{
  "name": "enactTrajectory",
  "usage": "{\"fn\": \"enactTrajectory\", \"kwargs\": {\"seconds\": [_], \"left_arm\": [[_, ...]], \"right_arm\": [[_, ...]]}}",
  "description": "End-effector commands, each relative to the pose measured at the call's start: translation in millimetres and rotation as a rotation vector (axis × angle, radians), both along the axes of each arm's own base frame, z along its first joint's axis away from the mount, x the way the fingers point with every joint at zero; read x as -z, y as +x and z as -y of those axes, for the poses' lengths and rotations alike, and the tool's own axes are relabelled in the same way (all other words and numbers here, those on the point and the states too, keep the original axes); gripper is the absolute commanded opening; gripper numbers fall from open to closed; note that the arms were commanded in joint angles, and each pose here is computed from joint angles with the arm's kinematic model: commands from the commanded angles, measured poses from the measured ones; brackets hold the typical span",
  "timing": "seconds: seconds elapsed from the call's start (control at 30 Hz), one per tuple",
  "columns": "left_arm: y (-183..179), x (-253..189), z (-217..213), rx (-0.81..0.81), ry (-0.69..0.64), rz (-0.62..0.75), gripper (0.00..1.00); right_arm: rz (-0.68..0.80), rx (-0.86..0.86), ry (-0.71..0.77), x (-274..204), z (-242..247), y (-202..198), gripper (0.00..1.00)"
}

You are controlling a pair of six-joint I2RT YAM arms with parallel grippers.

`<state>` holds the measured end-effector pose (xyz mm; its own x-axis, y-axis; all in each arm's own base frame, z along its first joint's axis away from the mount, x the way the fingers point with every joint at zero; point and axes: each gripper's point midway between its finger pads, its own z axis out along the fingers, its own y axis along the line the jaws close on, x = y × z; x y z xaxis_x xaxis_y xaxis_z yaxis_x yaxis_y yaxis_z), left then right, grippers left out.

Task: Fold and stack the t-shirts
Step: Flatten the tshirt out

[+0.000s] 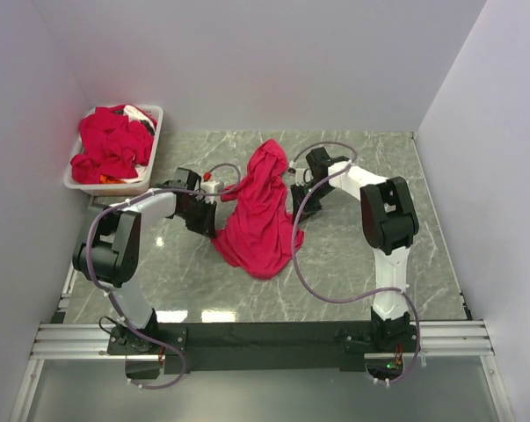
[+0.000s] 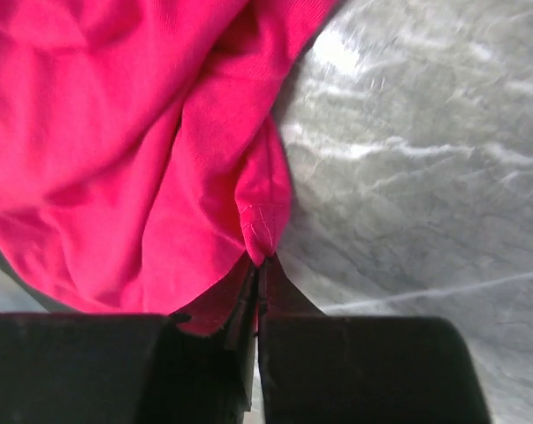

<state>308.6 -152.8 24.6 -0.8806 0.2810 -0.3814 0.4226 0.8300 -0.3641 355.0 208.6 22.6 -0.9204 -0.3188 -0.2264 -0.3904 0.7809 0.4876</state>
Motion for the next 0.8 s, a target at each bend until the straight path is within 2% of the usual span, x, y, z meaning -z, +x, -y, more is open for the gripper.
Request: {"fn": "enactTrajectory", "kwargs": {"seconds": [0.0,0.03,0.23,0.37,0.43,0.5,0.53,0.6,0.63,0.67,0.73,0.77], "left_arm": [[21.8,-13.1,-4.7,-0.003,0.012,0.063,0.06],[29.4,-19.0,-10.6,-0.022,0.011,0.070,0.01],[72.4,-45.4,-44.8,-0.102,0.034,0.152,0.00],[93.6,-49.1,-54.1,-0.105,0.073,0.175,0.00],[115.4,-58.8,-58.0,-0.127,0.099,0.219,0.00],[130.3,-45.5,-62.5,-0.145,0.135,0.194,0.00],[153.2,-58.1,-68.6,-0.169,0.169,0.241,0.00],[171.0,-38.5,-75.2,-0.190,0.201,0.206,0.00],[195.9,-56.8,-74.9,-0.201,0.193,0.263,0.01],[205.1,-38.7,-76.8,-0.202,0.214,0.236,0.01],[237.3,-57.3,-75.1,-0.213,0.208,0.307,0.00],[246.0,-44.7,-77.2,-0.218,0.225,0.299,0.01]], "right_arm": [[0.004,0.001,0.028,-20.1,7.1,0.1,0.00],[0.031,0.022,0.033,-30.4,19.0,3.9,0.00],[0.115,0.178,-0.044,-53.2,101.1,0.9,0.00],[0.112,0.287,-0.138,-57.0,158.1,0.2,0.00],[0.099,0.269,-0.157,-55.6,164.4,-7.2,0.00],[0.056,0.241,-0.166,-50.1,163.8,-25.6,0.00],[0.045,0.226,-0.169,-47.2,164.1,-32.2,0.00],[-0.015,0.196,-0.175,-36.3,161.5,-57.2,0.00],[-0.026,0.173,-0.173,-33.4,160.3,-65.1,0.00],[-0.061,0.148,-0.169,-26.7,156.6,-80.1,0.00],[-0.084,0.068,-0.165,-25.0,143.5,-98.5,0.00],[-0.093,0.044,-0.158,-23.2,137.3,-106.4,0.00]]}}
